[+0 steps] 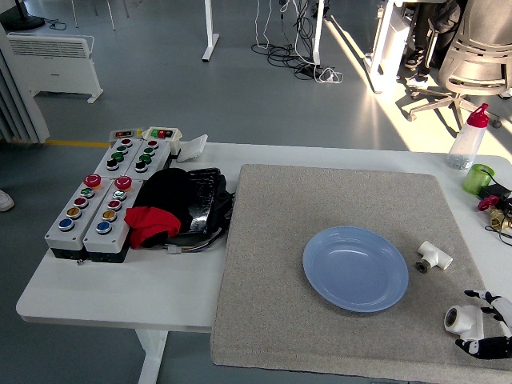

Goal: Pick pipe place plate twice

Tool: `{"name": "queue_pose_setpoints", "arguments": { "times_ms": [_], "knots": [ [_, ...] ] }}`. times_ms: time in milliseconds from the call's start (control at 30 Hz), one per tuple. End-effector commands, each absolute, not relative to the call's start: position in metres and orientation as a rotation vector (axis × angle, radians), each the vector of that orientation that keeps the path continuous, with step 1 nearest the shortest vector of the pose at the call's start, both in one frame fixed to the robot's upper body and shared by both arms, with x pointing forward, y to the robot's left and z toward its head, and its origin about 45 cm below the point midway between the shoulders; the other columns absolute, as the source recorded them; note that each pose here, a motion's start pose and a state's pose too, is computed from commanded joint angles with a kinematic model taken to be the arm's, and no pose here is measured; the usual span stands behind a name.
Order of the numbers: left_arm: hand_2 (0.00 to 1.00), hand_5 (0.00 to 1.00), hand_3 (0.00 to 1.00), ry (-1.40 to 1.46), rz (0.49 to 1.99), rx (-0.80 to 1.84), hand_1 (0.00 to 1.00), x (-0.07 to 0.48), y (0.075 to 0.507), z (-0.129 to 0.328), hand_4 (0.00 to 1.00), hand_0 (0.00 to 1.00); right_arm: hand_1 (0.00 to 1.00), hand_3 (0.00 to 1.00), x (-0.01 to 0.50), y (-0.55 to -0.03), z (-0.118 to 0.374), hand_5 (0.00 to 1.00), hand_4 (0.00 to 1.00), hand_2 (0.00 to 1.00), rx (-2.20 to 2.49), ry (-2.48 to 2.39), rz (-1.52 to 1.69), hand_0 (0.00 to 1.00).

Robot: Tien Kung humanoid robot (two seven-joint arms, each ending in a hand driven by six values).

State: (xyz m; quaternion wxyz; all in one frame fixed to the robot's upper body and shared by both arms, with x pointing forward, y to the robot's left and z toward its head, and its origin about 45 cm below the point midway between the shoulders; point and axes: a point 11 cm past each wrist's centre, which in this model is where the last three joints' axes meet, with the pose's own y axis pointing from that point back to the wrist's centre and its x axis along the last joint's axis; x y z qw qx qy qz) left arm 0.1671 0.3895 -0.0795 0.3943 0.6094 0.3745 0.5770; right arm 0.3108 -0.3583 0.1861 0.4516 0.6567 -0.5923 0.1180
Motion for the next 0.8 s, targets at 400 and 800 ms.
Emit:
{"name": "queue_pose_setpoints", "arguments": {
  "times_ms": [400, 800],
  "knots": [
    [0.583, 0.998, 0.485, 0.949, 1.465, 1.546, 0.577, 0.167, 0.390, -0.079, 0.410, 0.585, 0.597, 0.741, 0.310, -0.362, 0.182, 0.257, 0.609, 0.724, 1.612, -1.466, 0.257, 0.500],
    [0.583, 0.998, 0.486, 0.952, 1.459, 1.554, 0.577, 0.164, 0.390, -0.080, 0.411, 0.584, 0.566, 0.721, 0.313, -0.361, 0.196, 0.249, 0.588, 0.684, 1.627, -1.538, 0.319, 0.466]
  ]
}}
